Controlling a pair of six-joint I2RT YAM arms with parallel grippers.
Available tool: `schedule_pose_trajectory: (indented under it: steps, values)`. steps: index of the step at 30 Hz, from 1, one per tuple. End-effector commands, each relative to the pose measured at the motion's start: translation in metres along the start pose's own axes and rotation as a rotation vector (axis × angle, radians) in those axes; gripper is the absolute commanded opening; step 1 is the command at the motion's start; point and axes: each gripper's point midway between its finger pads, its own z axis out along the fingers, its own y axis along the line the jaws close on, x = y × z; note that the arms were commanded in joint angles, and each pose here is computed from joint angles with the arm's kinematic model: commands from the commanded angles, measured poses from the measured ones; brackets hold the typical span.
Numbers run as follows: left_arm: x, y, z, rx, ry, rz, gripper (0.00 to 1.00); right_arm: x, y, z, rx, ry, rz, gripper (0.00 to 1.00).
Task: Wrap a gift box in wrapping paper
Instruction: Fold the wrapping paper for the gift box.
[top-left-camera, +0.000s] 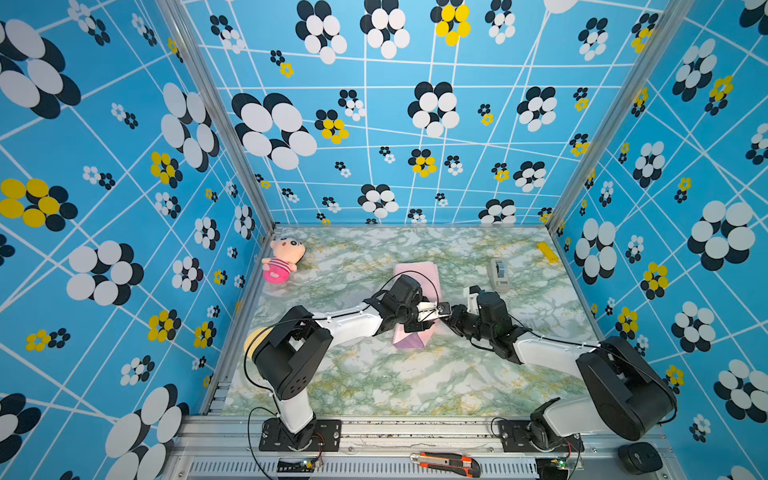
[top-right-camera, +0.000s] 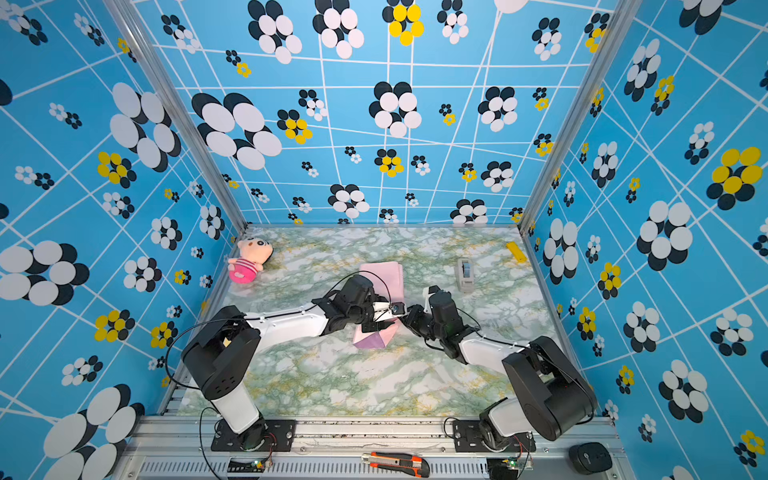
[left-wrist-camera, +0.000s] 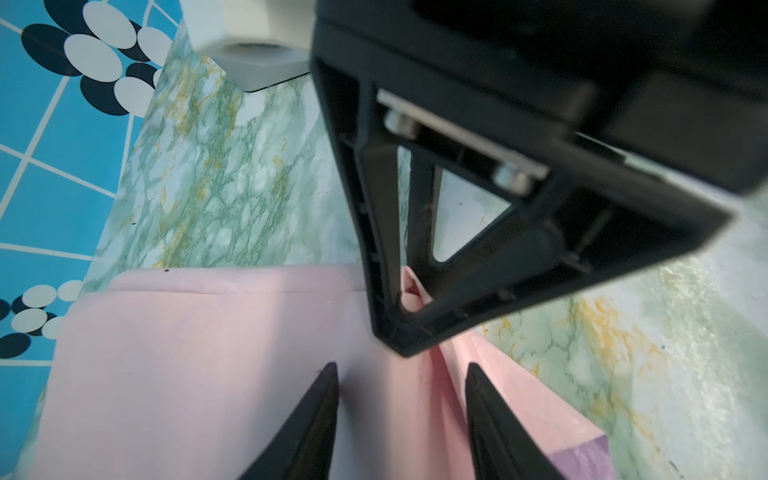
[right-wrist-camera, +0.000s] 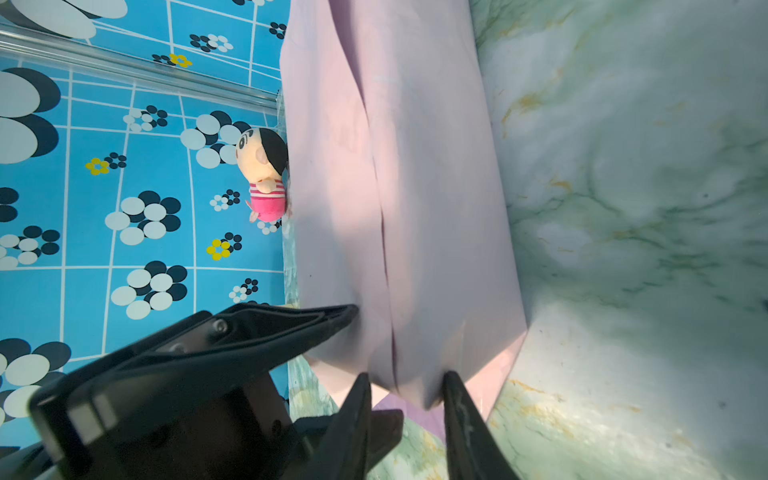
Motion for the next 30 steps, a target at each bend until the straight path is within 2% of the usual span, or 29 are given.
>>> schedule_pose_trajectory:
  steps: [1, 7, 13, 20, 26, 30]
  values:
    - [0.008, -0.018, 0.009, 0.075, 0.028, -0.043, 0.53, -0.006, 0.018, 0.004, -0.056, -0.005, 0.006, 0.3]
    - [0.008, -0.018, 0.013, 0.066, 0.046, -0.054, 0.52, -0.007, 0.018, 0.005, -0.062, -0.019, 0.026, 0.26]
    - [0.021, -0.019, 0.02, 0.021, 0.116, -0.011, 0.5, -0.007, 0.016, 0.004, -0.063, -0.027, 0.038, 0.25]
    - [0.034, -0.021, 0.021, -0.02, 0.171, 0.048, 0.37, -0.006, 0.016, 0.001, -0.071, -0.037, 0.046, 0.26]
    - [0.037, -0.023, 0.021, -0.03, 0.173, 0.052, 0.32, -0.008, 0.011, -0.016, -0.063, -0.072, 0.062, 0.39]
    - [0.035, -0.022, 0.02, -0.034, 0.165, 0.05, 0.31, -0.004, -0.006, -0.03, 0.014, -0.095, 0.082, 0.39]
